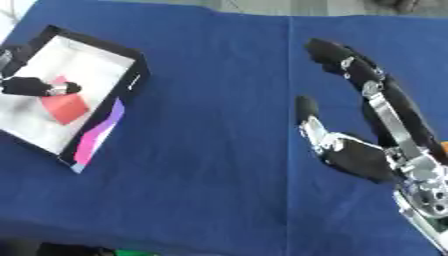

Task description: Pick up the objects with one hand, pass them to the other hand, and then place them into the box on the other side of the table.

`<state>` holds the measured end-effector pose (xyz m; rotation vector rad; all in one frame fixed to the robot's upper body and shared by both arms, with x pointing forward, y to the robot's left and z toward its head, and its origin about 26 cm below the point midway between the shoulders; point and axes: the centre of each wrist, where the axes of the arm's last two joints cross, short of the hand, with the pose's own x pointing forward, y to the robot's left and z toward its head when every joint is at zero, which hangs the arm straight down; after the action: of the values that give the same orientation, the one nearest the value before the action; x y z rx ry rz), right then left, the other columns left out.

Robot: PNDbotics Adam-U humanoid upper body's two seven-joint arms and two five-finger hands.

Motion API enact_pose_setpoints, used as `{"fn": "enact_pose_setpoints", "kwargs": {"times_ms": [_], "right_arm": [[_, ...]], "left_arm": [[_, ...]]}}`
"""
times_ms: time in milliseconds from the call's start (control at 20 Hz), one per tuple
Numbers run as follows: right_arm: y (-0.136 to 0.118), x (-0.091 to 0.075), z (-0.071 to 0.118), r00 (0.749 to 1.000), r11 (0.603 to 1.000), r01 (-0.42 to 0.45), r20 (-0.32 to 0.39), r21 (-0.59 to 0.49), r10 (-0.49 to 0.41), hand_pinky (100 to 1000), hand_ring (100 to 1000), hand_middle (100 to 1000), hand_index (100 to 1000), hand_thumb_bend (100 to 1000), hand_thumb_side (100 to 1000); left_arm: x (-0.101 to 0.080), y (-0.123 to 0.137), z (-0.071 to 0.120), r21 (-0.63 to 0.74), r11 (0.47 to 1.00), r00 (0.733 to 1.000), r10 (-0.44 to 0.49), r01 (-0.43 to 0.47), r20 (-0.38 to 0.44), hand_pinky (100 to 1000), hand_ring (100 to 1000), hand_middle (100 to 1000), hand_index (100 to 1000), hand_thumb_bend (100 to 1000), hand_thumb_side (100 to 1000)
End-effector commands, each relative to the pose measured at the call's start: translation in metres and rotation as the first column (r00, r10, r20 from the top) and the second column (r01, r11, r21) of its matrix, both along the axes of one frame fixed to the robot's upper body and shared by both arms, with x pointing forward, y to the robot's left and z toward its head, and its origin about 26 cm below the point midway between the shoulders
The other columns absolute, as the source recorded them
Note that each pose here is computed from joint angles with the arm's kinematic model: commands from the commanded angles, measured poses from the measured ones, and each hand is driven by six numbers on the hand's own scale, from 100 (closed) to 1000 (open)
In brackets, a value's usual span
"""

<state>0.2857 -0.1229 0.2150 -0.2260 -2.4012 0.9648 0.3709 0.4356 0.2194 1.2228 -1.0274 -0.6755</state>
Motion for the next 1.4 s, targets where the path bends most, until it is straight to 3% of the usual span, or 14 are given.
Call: {"fn": "enact_pose_setpoints", "kwargs": {"times_ms": [50, 100, 150, 200, 250, 350, 450, 600, 800, 1000, 1250, 1400], "right_arm": [[-0.005, -0.001, 0.011, 0.999, 1.000, 0.000, 0.038, 0.030, -0.002, 897, 898, 877, 949, 100, 561], [-0.008, 0.000, 0.013, 0.999, 0.999, 0.009, 0.046, 0.039, -0.011, 897, 898, 880, 948, 100, 746], [-0.012, 0.002, 0.016, 0.998, 0.999, 0.023, 0.055, 0.047, -0.025, 896, 898, 878, 946, 100, 504], [-0.018, 0.004, 0.019, 0.997, 0.998, 0.038, 0.064, 0.047, -0.041, 895, 897, 877, 942, 100, 483], [-0.025, 0.007, 0.023, 0.996, 0.998, 0.058, 0.070, 0.033, -0.060, 895, 895, 872, 937, 100, 478], [-0.043, 0.011, 0.029, 0.994, 0.994, 0.103, 0.045, -0.049, -0.100, 895, 893, 873, 937, 100, 595], [-0.066, 0.015, 0.038, 0.992, 0.983, 0.120, -0.014, -0.136, -0.123, 898, 898, 879, 944, 100, 630], [-0.103, 0.018, 0.050, 0.984, 0.959, 0.129, -0.085, -0.254, -0.155, 904, 905, 880, 949, 100, 626], [-0.150, 0.013, 0.062, 0.972, 0.896, 0.145, -0.107, -0.420, -0.208, 919, 924, 893, 957, 100, 551], [-0.178, 0.007, 0.070, 0.963, 0.818, 0.167, -0.088, -0.550, -0.256, 932, 937, 900, 960, 100, 480], [-0.201, 0.000, 0.066, 0.947, 0.704, 0.152, -0.102, -0.694, -0.305, 944, 947, 906, 961, 100, 464], [-0.211, -0.004, 0.063, 0.941, 0.637, 0.138, -0.100, -0.758, -0.323, 948, 948, 891, 936, 100, 374]], "left_arm": [[-0.004, 0.002, 0.024, 0.012, 0.999, 0.995, 0.043, -0.045, 0.092, 847, 788, 725, 897, 489, 578], [-0.007, -0.005, 0.031, -0.004, 0.999, 0.988, 0.040, -0.040, 0.149, 836, 772, 709, 879, 445, 615], [-0.010, -0.015, 0.038, -0.033, 0.999, 0.975, 0.022, -0.015, 0.222, 822, 741, 676, 839, 364, 692], [-0.016, -0.025, 0.045, -0.072, 0.997, 0.954, 0.003, 0.019, 0.299, 810, 720, 659, 832, 333, 741], [-0.021, -0.035, 0.051, -0.106, 0.993, 0.928, -0.016, 0.060, 0.372, 797, 703, 653, 835, 327, 799], [-0.033, -0.056, 0.056, -0.160, 0.973, 0.859, -0.062, 0.165, 0.508, 797, 721, 700, 871, 276, 947], [-0.045, -0.075, 0.053, -0.216, 0.939, 0.786, -0.084, 0.268, 0.612, 803, 743, 738, 905, 286, 995], [-0.061, -0.096, 0.044, -0.293, 0.870, 0.702, -0.082, 0.397, 0.708, 812, 753, 754, 925, 338, 998], [-0.074, -0.113, 0.030, -0.420, 0.737, 0.635, -0.018, 0.531, 0.772, 808, 748, 752, 920, 372, 885], [-0.079, -0.120, 0.020, -0.468, 0.662, 0.614, 0.015, 0.585, 0.789, 809, 749, 755, 916, 360, 870], [-0.080, -0.121, 0.018, -0.464, 0.660, 0.601, 0.023, 0.591, 0.799, 809, 748, 752, 905, 358, 863], [-0.080, -0.120, 0.017, -0.465, 0.669, 0.608, 0.025, 0.580, 0.794, 808, 747, 751, 901, 350, 866]]}}
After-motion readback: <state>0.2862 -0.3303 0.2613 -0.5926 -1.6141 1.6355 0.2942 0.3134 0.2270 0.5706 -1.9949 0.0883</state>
